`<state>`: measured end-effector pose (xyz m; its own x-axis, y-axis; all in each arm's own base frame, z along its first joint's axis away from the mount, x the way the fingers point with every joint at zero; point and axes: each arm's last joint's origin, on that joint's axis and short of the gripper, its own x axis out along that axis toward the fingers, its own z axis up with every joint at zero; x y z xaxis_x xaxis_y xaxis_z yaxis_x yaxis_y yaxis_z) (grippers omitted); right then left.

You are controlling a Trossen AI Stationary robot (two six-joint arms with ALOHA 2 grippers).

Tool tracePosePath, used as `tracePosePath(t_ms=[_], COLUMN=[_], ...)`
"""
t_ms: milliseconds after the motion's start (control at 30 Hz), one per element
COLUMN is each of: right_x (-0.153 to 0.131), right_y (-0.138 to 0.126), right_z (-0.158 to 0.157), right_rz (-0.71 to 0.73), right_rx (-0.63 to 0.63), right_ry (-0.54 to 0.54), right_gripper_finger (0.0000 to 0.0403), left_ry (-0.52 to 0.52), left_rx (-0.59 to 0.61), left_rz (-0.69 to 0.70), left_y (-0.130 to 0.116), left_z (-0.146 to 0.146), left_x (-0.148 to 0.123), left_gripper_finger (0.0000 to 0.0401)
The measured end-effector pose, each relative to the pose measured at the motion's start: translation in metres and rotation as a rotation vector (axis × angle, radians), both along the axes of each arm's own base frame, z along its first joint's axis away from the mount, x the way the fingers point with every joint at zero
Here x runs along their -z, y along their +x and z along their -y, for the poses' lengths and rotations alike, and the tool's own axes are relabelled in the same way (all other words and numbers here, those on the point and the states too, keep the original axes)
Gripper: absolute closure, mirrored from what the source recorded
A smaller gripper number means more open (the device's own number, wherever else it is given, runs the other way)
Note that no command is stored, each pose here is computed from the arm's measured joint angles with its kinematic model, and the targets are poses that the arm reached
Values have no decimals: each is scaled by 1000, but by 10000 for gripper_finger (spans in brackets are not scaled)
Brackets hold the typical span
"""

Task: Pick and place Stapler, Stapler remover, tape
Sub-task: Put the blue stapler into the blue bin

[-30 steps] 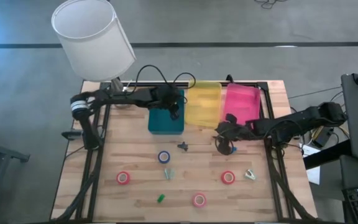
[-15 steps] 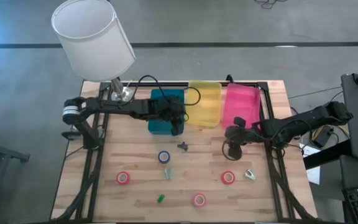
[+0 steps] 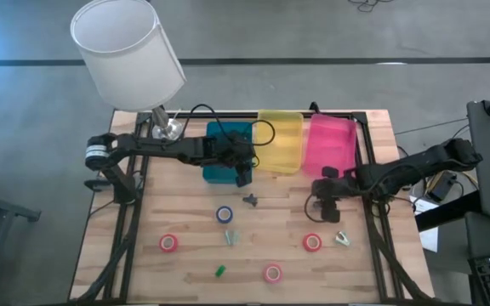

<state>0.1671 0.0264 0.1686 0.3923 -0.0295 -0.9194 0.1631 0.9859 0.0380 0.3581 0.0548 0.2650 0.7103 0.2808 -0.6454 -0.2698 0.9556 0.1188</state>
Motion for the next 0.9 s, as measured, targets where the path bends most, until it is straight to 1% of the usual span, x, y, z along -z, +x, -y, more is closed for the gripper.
tracePosePath(t_ms=[167, 400, 533, 667, 767, 900], right_x=[15, 25, 24, 23, 20, 15], right_y=[-9, -12, -11, -9, -2, 17], right_z=[2, 1, 1, 1, 2, 0], right_rz=[-51, -37, -30, -9, 86, 329], right_rx=[11, -3, -6, -13, 8, -44], right_ry=[-2, 30, 41, 29, -28, -70], right_gripper_finger=[257, 258, 265, 268, 266, 259], left_ry=[0, 0, 0, 1, 1, 2], left_rx=[0, 0, 0, 2, 2, 2], left_rz=[0, 0, 0, 0, 0, 0], left_y=[0, 0, 0, 0, 0, 0], left_z=[0, 0, 0, 0, 0, 0], left_x=[0, 0, 0, 0, 0, 0], left_gripper_finger=[263, 263, 263, 263, 263, 263])
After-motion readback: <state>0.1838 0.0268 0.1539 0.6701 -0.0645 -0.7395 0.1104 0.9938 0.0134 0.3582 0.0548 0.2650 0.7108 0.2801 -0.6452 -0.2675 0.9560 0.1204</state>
